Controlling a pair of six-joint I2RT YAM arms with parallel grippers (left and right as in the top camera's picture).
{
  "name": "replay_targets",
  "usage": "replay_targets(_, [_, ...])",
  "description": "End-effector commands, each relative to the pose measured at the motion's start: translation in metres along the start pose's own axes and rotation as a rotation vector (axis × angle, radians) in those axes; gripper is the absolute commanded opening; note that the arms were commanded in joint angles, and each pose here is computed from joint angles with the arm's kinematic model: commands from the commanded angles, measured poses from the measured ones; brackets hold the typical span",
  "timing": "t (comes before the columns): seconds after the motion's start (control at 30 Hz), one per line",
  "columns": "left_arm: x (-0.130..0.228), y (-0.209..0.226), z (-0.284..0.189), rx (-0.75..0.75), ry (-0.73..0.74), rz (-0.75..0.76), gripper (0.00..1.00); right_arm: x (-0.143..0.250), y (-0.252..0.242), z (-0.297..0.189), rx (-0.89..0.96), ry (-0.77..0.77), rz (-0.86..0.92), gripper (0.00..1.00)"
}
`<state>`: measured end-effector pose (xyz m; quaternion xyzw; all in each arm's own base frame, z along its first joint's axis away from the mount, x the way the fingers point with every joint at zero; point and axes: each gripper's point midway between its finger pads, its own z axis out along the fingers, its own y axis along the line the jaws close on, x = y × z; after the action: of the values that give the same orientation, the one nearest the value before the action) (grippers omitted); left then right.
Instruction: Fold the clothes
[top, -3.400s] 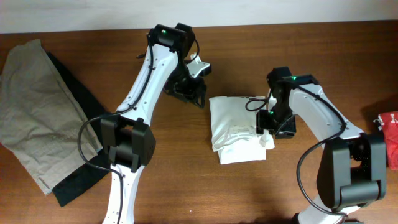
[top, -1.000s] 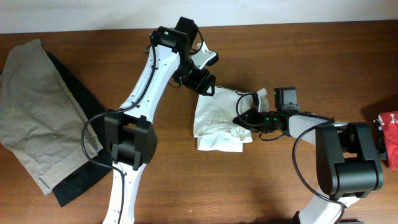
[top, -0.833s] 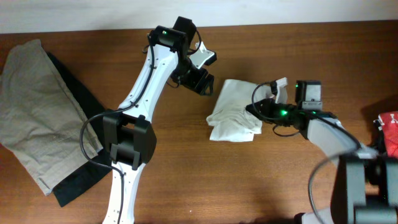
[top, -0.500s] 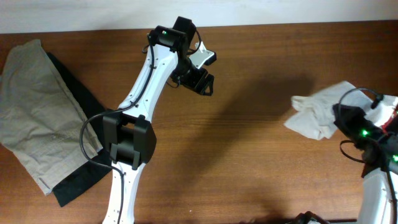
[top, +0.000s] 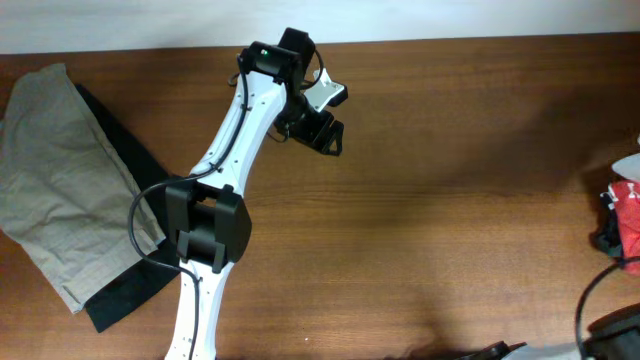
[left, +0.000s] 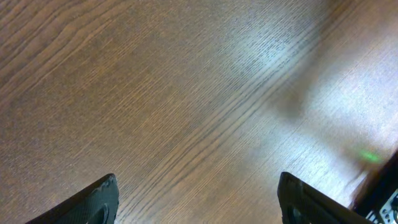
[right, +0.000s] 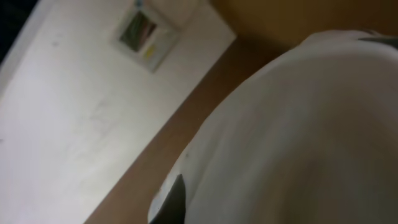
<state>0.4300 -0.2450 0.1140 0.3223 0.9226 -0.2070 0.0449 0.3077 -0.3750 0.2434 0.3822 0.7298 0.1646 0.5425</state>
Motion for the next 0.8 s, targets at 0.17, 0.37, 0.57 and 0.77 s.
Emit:
replay_targets(0.17, [0.003,0.001,0.000,0.013,0.009,0.005,0.82,0.044,-0.123,-0.030,0.329,0.122,0.120,0.57])
replay_targets(0.37, [0.006,0.001,0.000,0.016,0.020,-0.004,0.82,-0.025,-0.034,-0.066,0.214,-0.016,0.133,0.27])
replay_targets(0.57, [0.010,0.000,0.000,0.019,0.035,-0.011,0.82,0.061,-0.080,0.009,0.523,0.256,0.154,0.04])
replay_targets(0.77, [0.016,0.034,-0.079,-0.106,-0.031,-0.080,0.82,0.048,-0.044,-0.006,0.222,0.238,0.264,0.20])
